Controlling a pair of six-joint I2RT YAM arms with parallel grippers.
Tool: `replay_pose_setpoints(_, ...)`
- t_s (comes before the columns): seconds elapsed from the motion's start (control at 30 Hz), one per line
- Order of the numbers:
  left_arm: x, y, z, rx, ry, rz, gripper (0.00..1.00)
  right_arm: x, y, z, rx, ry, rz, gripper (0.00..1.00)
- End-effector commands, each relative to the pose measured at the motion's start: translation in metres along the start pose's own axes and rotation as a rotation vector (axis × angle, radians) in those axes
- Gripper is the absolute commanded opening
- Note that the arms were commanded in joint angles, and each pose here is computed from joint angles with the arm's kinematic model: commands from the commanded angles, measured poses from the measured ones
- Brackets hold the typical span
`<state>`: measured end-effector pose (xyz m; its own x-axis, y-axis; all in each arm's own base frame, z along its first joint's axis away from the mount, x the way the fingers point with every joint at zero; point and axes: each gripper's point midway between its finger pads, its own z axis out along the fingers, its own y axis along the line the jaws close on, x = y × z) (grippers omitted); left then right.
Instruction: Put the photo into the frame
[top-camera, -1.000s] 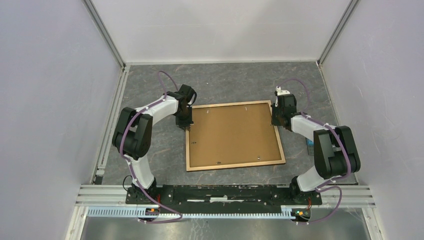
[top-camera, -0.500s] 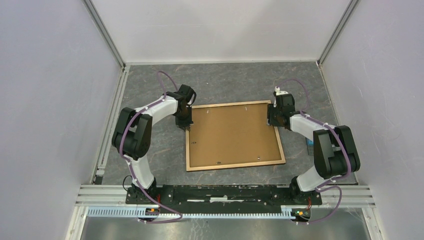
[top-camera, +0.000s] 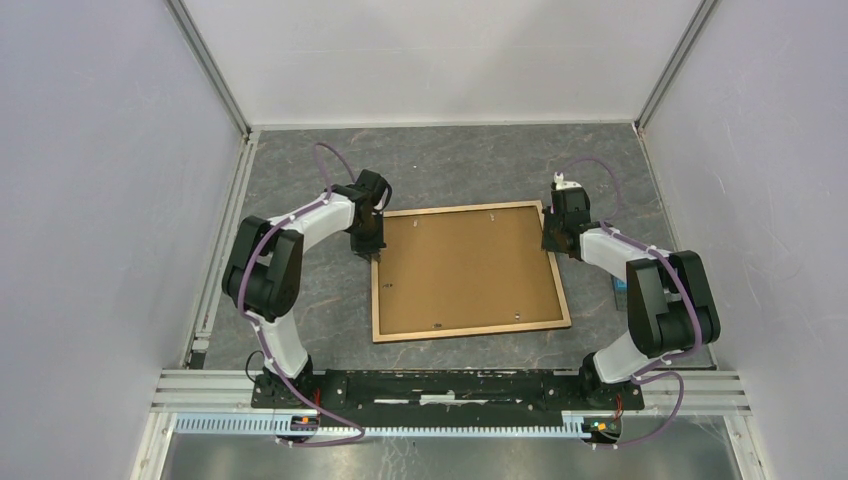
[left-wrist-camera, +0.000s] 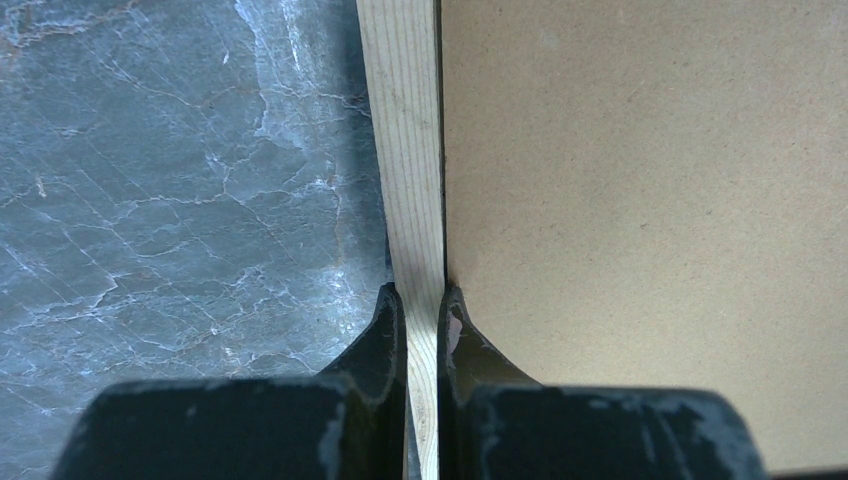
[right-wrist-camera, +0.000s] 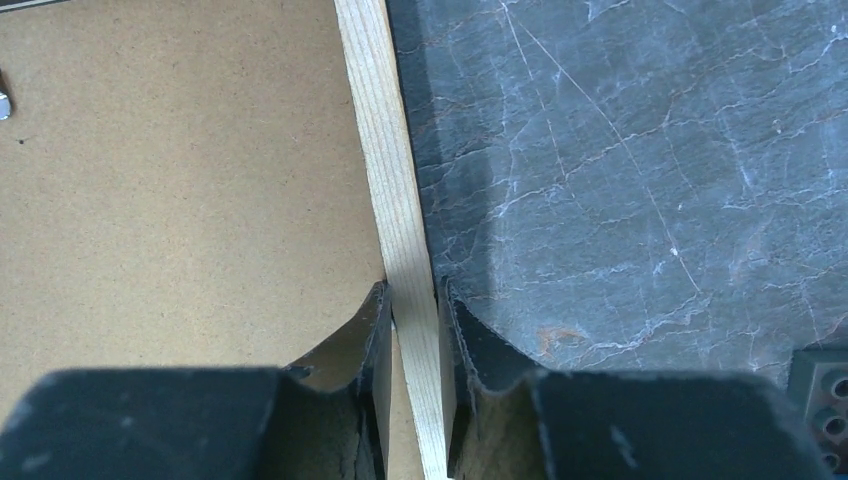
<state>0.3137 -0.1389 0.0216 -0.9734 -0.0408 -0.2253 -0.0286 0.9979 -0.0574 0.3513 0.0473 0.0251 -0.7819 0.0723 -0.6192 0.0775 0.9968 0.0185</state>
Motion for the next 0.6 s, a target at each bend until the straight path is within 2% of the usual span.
replay_pose_setpoints(0.0,0.029,0.039,0.016,-0.144,0.079,-0.017,0.02,0.025,0.007,0.008,-0.015,0.095,0.009,0.18)
replay_pose_setpoints(0.07,0.038,0.039,0.014,-0.139,0.087,-0.070,0.02,0.019,0.012,0.010,-0.036,0.088,0.011,0.21)
replay_pose_setpoints(0.17,0.050,0.035,0.009,-0.103,0.062,-0.182,0.02,-0.003,0.029,0.017,-0.103,0.053,0.021,0.36)
replay_pose_setpoints(0.3,0.083,0.039,0.010,-0.093,0.057,-0.385,0.02,-0.041,0.067,0.027,-0.218,0.048,0.000,0.69)
replay_pose_setpoints(0.37,0.101,0.040,0.012,-0.064,0.059,-0.529,0.02,-0.060,0.078,0.025,-0.221,0.048,-0.037,0.80)
replay_pose_setpoints(0.5,0.131,0.026,0.009,0.051,0.086,-0.796,0.02,-0.097,0.078,-0.002,-0.164,-0.021,-0.072,0.94)
replay_pose_setpoints(0.57,0.134,0.021,0.001,0.106,0.077,-0.845,0.02,-0.108,0.066,-0.021,-0.100,-0.060,-0.083,0.98)
